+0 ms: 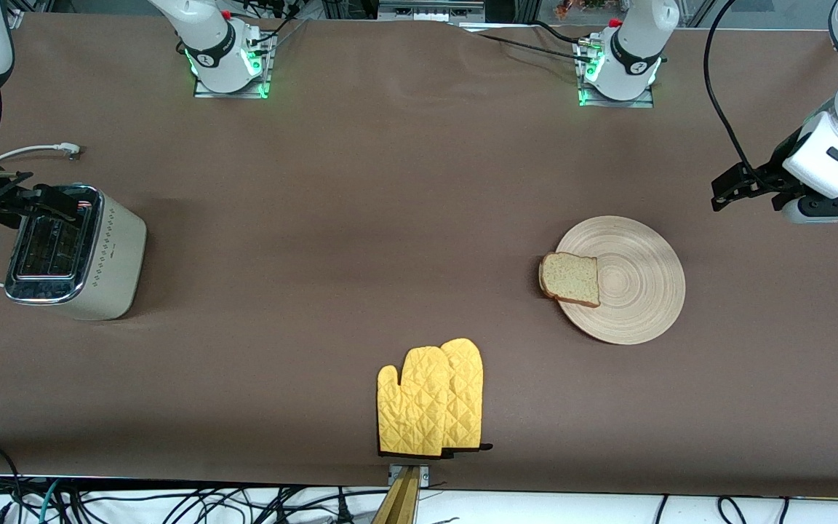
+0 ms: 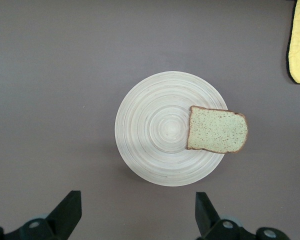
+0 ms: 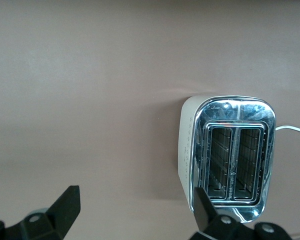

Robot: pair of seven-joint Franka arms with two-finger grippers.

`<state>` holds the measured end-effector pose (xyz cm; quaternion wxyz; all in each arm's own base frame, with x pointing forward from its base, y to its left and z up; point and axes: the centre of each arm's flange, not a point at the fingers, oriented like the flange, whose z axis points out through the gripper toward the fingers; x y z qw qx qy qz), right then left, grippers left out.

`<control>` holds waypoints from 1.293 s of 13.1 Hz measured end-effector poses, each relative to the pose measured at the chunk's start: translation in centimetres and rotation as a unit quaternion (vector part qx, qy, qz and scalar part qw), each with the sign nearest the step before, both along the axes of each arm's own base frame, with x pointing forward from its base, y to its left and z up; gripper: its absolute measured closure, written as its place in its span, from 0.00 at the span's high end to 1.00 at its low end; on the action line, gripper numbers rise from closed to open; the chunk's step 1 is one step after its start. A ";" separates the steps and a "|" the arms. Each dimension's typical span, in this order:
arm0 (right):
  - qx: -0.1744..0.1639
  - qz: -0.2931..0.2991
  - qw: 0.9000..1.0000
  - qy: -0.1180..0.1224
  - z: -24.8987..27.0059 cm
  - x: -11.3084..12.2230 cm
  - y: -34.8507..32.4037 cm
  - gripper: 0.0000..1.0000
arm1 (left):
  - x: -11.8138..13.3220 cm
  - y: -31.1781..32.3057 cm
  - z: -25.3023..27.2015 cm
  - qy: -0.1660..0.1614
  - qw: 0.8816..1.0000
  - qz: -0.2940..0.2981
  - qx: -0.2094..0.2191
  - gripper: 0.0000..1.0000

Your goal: Move plate and put bread in toaster

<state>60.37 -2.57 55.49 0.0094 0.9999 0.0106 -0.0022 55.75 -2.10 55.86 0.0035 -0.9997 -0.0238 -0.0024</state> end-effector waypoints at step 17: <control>0.000 -0.001 1.000 0.000 0.0 0.0 -0.1 1.00 | 0.1 -0.2 -0.4 0.005 1.000 -0.002 0.000 1.00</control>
